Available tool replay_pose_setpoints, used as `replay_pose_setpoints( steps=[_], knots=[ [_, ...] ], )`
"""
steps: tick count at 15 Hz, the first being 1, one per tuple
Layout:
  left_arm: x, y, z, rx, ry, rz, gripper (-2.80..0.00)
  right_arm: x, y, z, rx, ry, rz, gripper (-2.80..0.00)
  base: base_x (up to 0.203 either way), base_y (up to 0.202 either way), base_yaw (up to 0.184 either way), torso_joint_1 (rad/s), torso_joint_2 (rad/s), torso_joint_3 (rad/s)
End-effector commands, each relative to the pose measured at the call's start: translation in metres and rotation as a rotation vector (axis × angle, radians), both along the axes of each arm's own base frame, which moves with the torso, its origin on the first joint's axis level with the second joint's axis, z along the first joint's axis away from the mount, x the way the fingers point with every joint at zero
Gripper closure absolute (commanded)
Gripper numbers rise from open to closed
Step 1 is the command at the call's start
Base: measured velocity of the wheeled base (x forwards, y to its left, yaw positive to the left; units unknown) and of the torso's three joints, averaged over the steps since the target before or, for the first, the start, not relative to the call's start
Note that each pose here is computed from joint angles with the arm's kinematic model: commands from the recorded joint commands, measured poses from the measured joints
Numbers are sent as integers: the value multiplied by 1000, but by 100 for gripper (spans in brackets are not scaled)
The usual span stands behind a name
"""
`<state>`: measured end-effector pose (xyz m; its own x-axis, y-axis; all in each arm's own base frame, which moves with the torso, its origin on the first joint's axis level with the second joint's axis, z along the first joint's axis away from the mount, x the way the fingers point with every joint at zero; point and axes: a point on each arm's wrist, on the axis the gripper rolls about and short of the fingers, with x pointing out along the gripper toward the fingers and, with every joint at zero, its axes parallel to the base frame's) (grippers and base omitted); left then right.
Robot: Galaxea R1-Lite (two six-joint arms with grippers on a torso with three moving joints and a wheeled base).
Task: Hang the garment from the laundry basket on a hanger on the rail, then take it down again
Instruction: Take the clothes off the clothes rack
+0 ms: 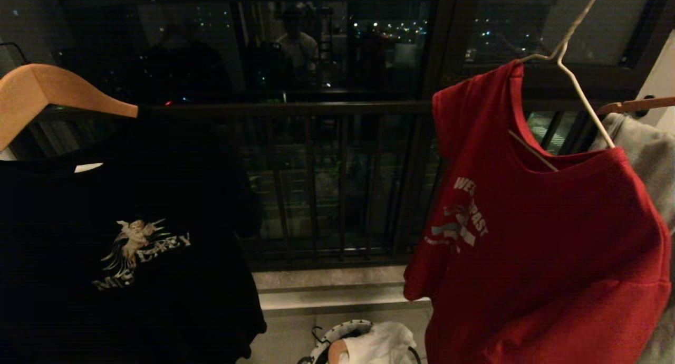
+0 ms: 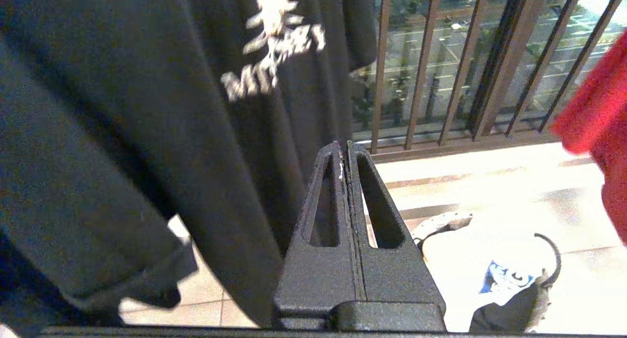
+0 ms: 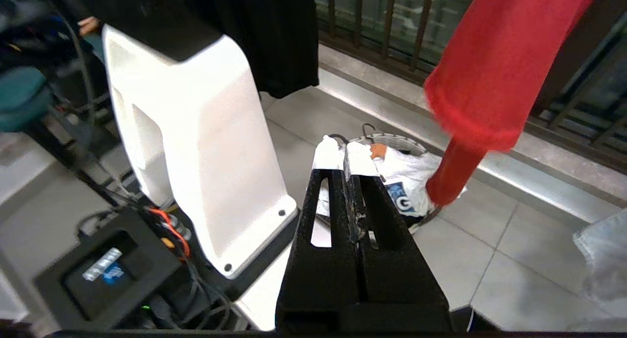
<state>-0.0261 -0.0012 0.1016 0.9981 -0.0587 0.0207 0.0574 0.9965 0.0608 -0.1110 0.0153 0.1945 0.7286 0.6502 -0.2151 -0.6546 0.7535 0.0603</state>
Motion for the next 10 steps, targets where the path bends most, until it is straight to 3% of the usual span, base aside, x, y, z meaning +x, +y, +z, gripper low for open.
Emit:
replay_pose_setpoints(
  steps=[1, 3, 5, 8, 10],
  knots=[
    [0, 0, -16, 7, -5, 5, 0, -9, -1, -22, -9, -59, -13, 0, 0, 0, 0, 0, 0, 0],
    [2, 0, -25, 14, 24, 13, 0, -2, -2, -35, -35, -162, -96, 0, 0, 0, 0, 0, 0, 0],
    [3, 0, -28, 11, 36, 14, 0, 17, -6, -40, -60, -253, -264, 0, 0, 0, 0, 0, 0, 0],
    [3, 0, -28, 6, 36, 18, 0, 50, -10, -59, -75, -334, -449, 0, 0, 0, 0, 0, 0, 0],
    [3, 1, -28, 3, 36, 34, 0, 71, -11, -83, -81, -353, -514, 0, 0, 0, 0, 0, 0, 0]
  ],
)
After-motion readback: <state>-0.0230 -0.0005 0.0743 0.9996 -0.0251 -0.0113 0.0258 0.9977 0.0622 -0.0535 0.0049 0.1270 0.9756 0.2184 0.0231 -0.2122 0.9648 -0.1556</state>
